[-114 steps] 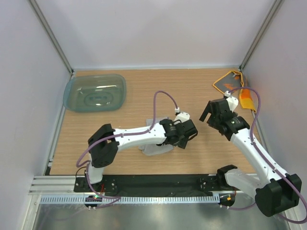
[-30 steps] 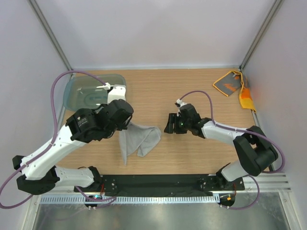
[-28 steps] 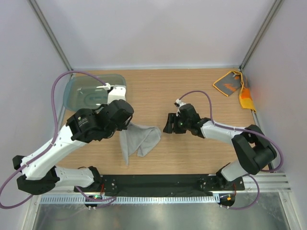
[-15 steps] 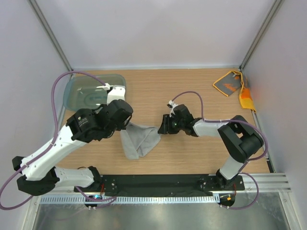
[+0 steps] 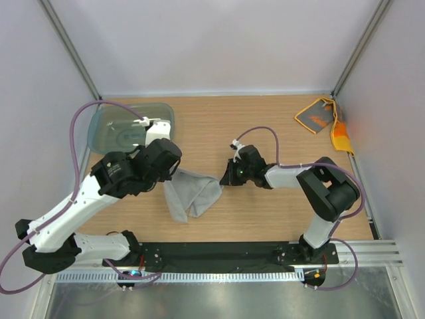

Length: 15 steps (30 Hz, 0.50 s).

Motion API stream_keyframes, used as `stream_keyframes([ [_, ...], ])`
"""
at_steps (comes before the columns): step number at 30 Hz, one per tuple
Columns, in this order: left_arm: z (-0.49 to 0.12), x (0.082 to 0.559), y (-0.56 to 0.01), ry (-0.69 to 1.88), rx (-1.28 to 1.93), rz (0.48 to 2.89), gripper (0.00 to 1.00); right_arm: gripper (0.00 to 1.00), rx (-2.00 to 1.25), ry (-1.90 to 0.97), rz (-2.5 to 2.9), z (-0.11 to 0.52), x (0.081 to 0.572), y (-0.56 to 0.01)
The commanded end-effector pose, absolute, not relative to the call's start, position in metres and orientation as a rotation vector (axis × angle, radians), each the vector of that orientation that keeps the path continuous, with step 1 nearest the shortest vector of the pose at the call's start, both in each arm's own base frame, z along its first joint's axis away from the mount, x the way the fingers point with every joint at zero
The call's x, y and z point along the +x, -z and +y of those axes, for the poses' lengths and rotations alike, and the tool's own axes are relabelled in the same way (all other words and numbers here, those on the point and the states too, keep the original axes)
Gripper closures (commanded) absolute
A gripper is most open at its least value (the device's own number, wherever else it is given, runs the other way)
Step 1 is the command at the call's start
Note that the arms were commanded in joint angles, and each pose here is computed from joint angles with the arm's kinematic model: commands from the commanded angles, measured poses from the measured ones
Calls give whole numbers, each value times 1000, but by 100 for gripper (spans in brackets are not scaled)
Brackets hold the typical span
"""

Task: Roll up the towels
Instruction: Flatten the towel

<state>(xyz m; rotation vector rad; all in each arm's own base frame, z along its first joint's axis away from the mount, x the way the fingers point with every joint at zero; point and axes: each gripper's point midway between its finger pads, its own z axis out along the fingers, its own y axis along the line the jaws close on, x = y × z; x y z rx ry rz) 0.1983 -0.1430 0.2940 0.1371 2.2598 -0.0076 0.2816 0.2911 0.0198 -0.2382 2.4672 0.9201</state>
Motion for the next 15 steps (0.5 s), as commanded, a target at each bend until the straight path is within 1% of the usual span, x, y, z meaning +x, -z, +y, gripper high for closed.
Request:
stream_keyframes([
  [1, -136, 199, -310, 24, 112, 2217, 100, 99, -231, -940, 2377, 293, 286, -52],
  [2, -135, 198, -312, 33, 111, 2216, 100, 99, -229, -953, 2315, 292, 288, -76],
  [5, -134, 193, -325, 91, 95, 2206, 100, 99, -219, -915, 2268, 281, 286, -107],
  [7, -131, 189, -332, 133, 85, 2191, 100, 99, -237, -923, 2205, 274, 278, -148],
  [12, -138, 174, -332, 233, 171, 2224, 100, 99, -313, -888, 2126, 246, 242, -213],
  [13, -139, 172, -331, 248, 189, 2231, 100, 99, -323, -900, 2054, 239, 234, -242],
  [15, -146, 164, -330, 306, 229, 2252, 100, 99, -346, -872, 2076, 226, 217, -250],
])
